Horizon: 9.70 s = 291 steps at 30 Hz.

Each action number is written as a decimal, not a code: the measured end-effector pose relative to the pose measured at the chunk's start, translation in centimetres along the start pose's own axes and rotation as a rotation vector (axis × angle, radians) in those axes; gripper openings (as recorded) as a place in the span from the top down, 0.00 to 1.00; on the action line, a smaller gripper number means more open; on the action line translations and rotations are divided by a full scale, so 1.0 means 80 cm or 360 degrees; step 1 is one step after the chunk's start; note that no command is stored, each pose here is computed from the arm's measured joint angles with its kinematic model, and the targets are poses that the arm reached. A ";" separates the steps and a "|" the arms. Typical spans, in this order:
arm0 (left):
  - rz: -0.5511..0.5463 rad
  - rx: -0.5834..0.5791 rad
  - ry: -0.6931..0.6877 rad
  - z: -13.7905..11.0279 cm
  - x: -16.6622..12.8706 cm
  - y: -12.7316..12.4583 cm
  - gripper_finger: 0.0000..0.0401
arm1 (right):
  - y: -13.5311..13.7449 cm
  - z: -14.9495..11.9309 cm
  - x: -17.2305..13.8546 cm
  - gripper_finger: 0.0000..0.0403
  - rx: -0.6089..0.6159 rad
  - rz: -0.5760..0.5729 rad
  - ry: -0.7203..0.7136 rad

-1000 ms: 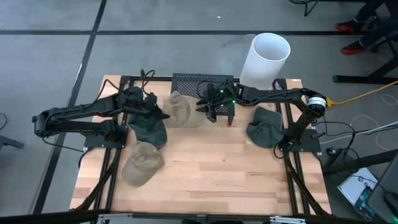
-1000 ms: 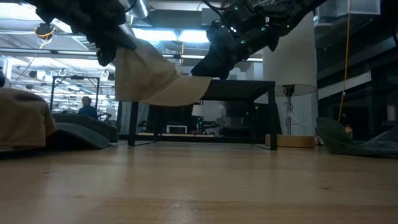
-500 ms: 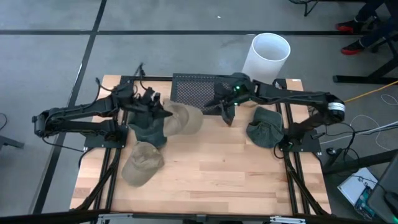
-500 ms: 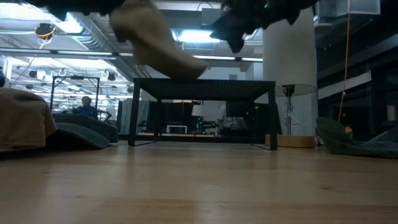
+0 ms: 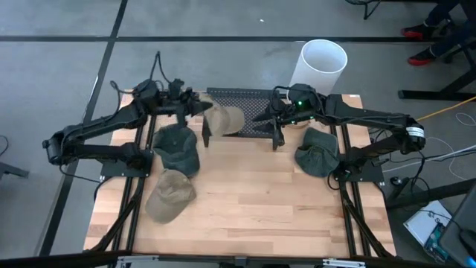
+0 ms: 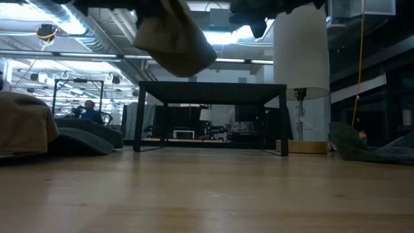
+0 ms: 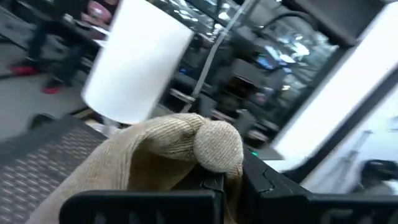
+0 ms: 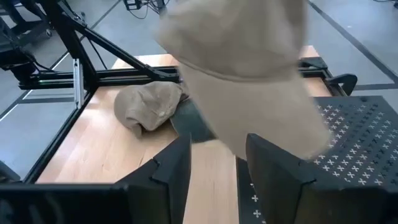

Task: Pick & Place hat
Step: Put the right brown cap on the shelf

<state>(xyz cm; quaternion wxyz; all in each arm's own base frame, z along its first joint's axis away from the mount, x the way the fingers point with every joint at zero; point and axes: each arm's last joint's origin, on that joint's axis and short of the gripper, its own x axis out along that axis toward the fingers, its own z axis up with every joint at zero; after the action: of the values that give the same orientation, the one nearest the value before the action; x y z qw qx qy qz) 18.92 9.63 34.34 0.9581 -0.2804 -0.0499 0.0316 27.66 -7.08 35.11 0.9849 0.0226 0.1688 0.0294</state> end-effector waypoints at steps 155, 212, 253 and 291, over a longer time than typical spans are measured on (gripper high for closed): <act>0.1070 0.0555 0.0438 -0.054 -0.002 0.060 1.00 | -0.101 -0.058 0.042 0.93 0.0083 -0.0524 0.0330; 0.0710 0.0581 0.0450 -0.055 -0.021 0.013 1.00 | -0.070 -0.027 0.029 0.96 0.0208 -0.0263 0.0074; 0.0091 0.0513 0.1028 -0.181 -0.016 -0.123 0.98 | 0.096 -0.020 -0.013 0.94 0.0468 0.0076 0.0387; 0.0746 0.0848 0.0576 -0.234 0.035 -0.121 1.00 | 0.098 -0.020 -0.013 0.95 0.0306 0.0108 0.0394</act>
<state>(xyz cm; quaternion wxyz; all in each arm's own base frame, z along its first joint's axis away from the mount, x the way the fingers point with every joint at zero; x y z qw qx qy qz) 24.14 -8.27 24.14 0.9574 -0.0270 0.1949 0.2114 25.73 0.70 34.36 0.9484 0.1186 0.2901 0.0488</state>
